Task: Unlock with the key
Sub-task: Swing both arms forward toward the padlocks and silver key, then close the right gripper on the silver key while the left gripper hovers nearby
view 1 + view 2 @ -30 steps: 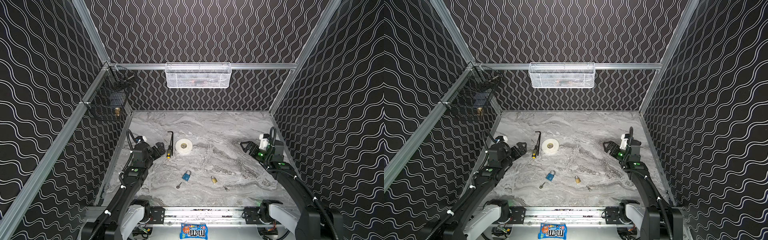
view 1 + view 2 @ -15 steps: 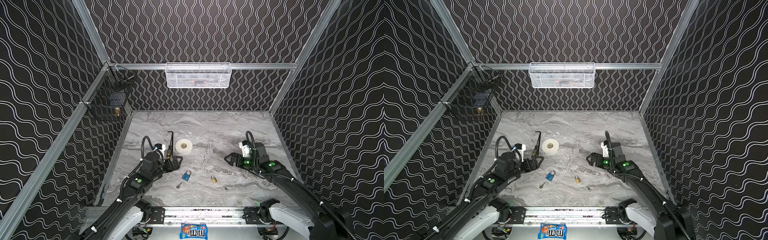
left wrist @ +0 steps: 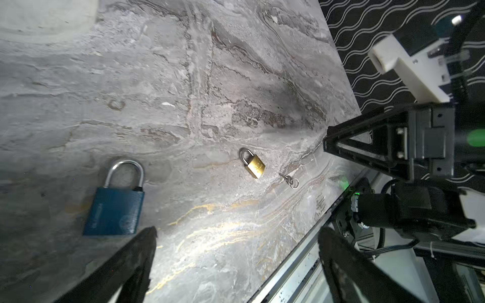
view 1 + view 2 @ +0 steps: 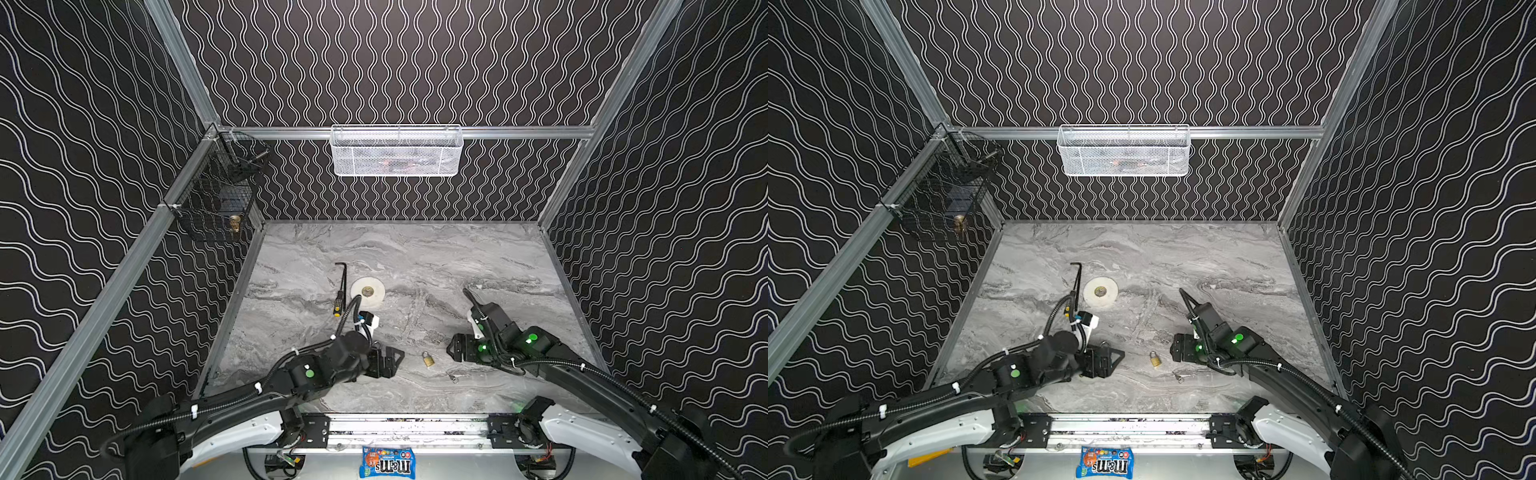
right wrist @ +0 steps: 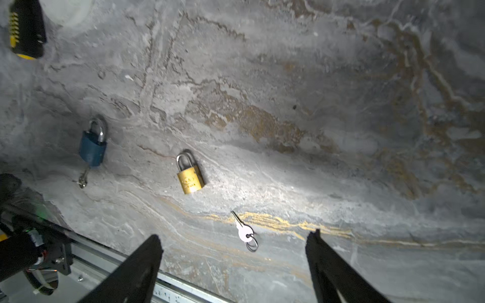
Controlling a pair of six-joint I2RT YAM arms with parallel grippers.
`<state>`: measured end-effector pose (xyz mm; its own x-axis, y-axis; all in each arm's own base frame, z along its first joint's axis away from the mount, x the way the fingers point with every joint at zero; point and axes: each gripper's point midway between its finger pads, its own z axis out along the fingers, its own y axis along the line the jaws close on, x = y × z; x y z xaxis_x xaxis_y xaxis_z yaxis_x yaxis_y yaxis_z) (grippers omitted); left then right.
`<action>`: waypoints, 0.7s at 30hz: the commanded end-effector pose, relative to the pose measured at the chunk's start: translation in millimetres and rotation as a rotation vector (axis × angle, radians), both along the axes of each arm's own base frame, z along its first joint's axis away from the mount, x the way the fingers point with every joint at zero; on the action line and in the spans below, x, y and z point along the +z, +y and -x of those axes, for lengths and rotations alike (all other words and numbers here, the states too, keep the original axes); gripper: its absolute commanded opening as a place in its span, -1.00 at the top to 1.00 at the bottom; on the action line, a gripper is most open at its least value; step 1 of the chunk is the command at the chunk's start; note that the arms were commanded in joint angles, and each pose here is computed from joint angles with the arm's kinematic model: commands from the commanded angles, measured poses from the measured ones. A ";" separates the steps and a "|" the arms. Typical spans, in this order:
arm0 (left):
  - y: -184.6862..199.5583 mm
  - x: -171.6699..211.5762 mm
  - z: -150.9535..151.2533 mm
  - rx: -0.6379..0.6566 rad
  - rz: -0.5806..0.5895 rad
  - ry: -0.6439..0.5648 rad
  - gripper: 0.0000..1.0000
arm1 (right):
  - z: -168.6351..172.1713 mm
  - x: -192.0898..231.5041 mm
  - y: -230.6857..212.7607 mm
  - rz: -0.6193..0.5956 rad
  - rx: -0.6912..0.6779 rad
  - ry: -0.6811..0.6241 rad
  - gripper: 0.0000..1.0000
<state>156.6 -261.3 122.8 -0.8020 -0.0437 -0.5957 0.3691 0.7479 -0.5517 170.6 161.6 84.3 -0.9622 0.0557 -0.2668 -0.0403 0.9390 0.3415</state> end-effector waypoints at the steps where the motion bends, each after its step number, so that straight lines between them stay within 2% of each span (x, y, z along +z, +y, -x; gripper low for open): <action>1: -9.9 9.4 -7.6 0.089 0.054 -0.051 -0.98 | 14.4 -12.6 -9.9 0.079 -0.048 0.062 -0.67; 5: -20.6 4.8 0.9 0.079 0.021 -0.061 -0.98 | 26.3 -25.2 -7.5 0.117 -0.063 0.091 -0.60; 11: -22.5 0.9 3.6 0.101 -0.007 -0.051 -0.98 | 43.6 -42.2 0.7 0.085 -0.044 0.143 -0.46; 15: -23.4 -1.5 7.1 0.108 -0.008 -0.055 -0.98 | 49.2 -49.0 -12.3 0.144 -0.059 0.149 -0.33; 21: -30.1 -0.3 7.7 0.100 -0.010 -0.067 -0.98 | 47.7 -53.9 -7.8 0.159 -0.055 0.155 0.05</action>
